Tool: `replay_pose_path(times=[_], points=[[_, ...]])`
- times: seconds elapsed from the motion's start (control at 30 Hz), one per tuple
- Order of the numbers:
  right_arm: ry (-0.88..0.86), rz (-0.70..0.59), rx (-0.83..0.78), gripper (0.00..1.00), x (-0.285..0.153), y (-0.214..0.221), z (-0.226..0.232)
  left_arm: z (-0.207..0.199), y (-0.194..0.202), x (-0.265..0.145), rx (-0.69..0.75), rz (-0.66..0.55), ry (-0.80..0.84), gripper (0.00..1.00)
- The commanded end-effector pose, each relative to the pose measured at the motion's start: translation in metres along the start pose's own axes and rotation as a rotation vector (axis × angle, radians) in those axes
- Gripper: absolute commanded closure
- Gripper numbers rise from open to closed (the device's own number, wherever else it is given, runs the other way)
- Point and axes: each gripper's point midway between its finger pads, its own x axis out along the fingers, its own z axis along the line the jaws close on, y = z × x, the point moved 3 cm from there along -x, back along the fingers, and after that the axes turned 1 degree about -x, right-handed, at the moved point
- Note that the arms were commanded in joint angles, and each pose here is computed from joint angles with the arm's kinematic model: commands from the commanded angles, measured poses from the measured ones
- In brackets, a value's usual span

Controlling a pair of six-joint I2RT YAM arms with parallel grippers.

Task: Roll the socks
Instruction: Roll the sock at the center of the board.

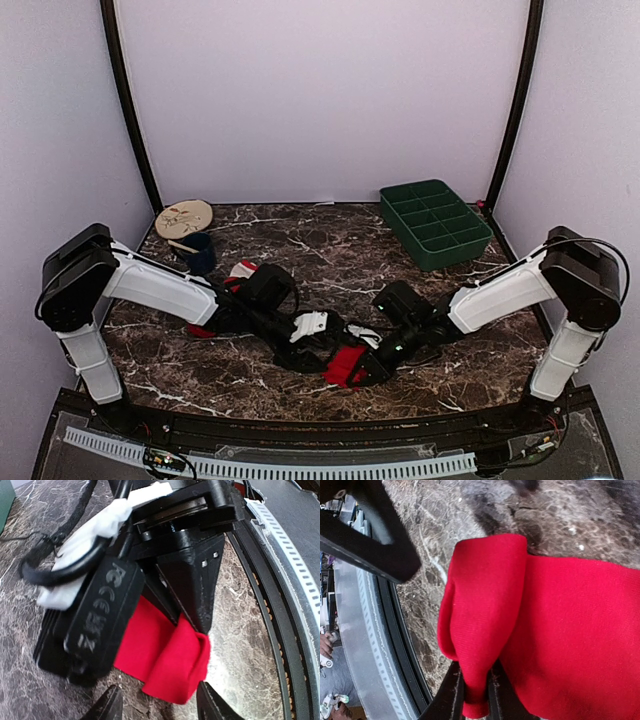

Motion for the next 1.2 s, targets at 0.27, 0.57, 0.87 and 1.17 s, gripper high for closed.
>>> replay_pose_path(times=[0.27,0.57,0.87,1.17], points=[[-0.045,0.045,0.06,0.89,0.003,0.008,0.0,-0.015,0.002,0.014,0.093,0.041,0.152,0.47],[-0.073,0.045,0.07,0.9,0.005,0.008,0.002,-0.021,0.005,0.019,0.095,0.044,0.184,0.47],[-0.093,0.049,0.073,0.9,0.005,0.01,0.004,-0.023,0.006,0.033,0.104,0.06,0.2,0.47],[-0.097,0.047,0.078,0.9,0.003,0.012,0.003,-0.027,0.009,0.039,0.098,0.077,0.251,0.55]])
